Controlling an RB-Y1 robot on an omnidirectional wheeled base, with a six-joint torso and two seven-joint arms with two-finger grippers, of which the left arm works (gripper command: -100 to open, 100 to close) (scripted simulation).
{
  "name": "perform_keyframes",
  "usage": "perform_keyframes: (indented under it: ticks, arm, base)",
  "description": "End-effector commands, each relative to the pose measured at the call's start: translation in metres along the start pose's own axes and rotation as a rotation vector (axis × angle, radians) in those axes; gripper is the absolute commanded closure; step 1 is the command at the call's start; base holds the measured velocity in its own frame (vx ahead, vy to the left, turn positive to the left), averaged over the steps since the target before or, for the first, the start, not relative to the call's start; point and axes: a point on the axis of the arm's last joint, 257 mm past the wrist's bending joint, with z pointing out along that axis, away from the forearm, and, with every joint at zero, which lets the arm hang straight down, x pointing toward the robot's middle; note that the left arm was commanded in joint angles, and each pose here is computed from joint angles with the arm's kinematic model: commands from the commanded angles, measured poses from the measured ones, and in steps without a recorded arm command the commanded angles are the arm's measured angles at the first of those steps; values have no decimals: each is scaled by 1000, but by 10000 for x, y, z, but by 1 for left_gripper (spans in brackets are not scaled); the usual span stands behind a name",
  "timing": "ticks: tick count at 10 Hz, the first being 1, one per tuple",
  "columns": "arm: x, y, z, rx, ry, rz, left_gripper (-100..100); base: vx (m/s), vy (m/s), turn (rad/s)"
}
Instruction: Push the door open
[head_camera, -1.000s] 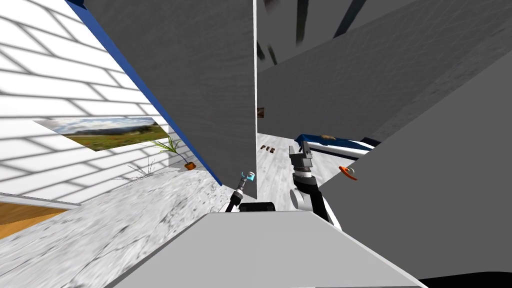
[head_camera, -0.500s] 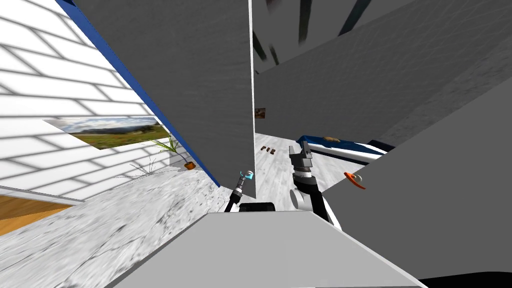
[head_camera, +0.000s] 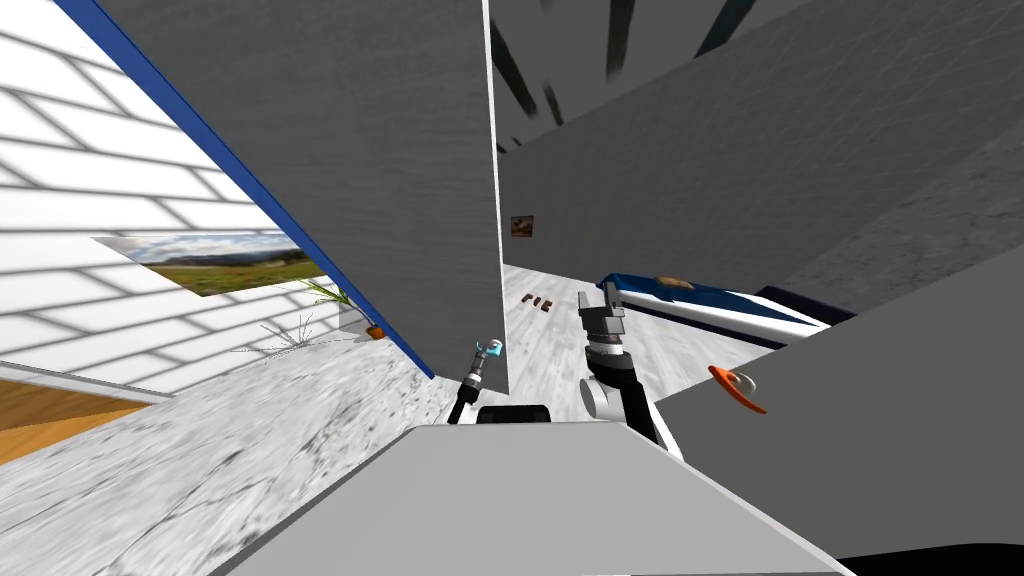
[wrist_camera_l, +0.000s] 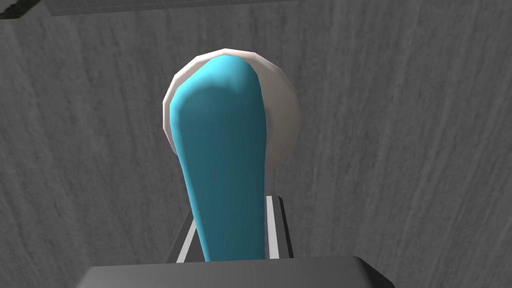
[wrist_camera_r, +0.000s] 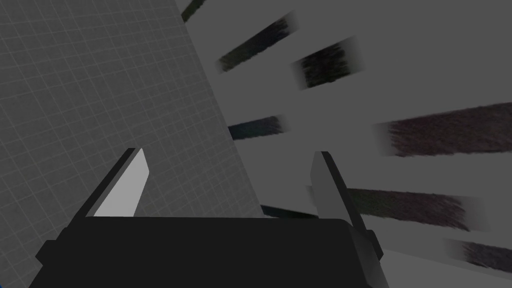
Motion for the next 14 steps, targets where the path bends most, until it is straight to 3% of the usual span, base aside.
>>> perform_keyframes:
  ticks: [1, 4, 5, 9, 14]
  arm:
    - [-100, -40, 54, 13, -29, -2, 100]
    - [-161, -10, 37, 5, -47, -4, 100]
    - [-269, -22, 38, 8, -66, 3, 100]
    - [-409, -21, 25, 7, -91, 10, 100]
    - [-830, -27, -25, 6, -179, 23, 100]
  base:
    - [157, -156, 86]
    - [119, -103, 47]
    - [138, -34, 34]
    - [168, -65, 31]
    - [201, -99, 73]
